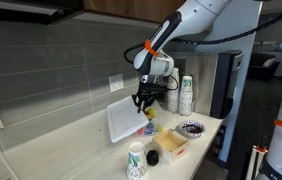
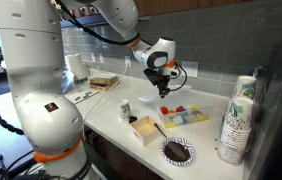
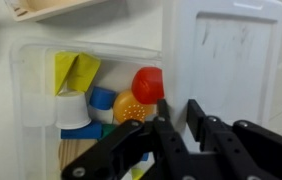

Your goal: Remove the white lid from the clear container.

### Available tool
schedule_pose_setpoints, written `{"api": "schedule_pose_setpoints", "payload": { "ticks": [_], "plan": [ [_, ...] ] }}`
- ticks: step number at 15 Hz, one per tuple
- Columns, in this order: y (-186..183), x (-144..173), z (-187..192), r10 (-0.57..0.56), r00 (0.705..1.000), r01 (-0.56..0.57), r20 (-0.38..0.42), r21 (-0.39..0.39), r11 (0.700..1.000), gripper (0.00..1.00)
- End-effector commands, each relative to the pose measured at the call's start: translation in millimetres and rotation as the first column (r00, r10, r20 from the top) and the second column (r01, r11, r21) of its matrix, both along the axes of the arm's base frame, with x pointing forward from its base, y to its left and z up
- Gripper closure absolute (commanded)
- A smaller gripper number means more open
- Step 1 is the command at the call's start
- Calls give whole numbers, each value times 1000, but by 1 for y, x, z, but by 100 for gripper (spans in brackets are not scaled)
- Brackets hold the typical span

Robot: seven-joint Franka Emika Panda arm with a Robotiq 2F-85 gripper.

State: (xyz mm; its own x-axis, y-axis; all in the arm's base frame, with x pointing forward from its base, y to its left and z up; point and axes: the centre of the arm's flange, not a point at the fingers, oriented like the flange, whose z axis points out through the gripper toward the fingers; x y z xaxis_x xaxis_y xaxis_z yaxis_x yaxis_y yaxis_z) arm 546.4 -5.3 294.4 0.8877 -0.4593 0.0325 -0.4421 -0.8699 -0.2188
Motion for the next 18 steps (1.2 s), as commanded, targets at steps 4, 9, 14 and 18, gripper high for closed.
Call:
{"api": "schedule_pose_setpoints", "payload": {
  "ticks": [4,9,14,18],
  "plan": [
    [-4,16,-13,-21,998,20,-57,-19,1000,50],
    [-7,14,-3,-25,999,25,-40,-9,1000,20],
    [-21,14,15,-55,998,55,-16,-5,999,0],
    [-40,4,36,-101,994,103,28,-44,994,0]
  ]
}}
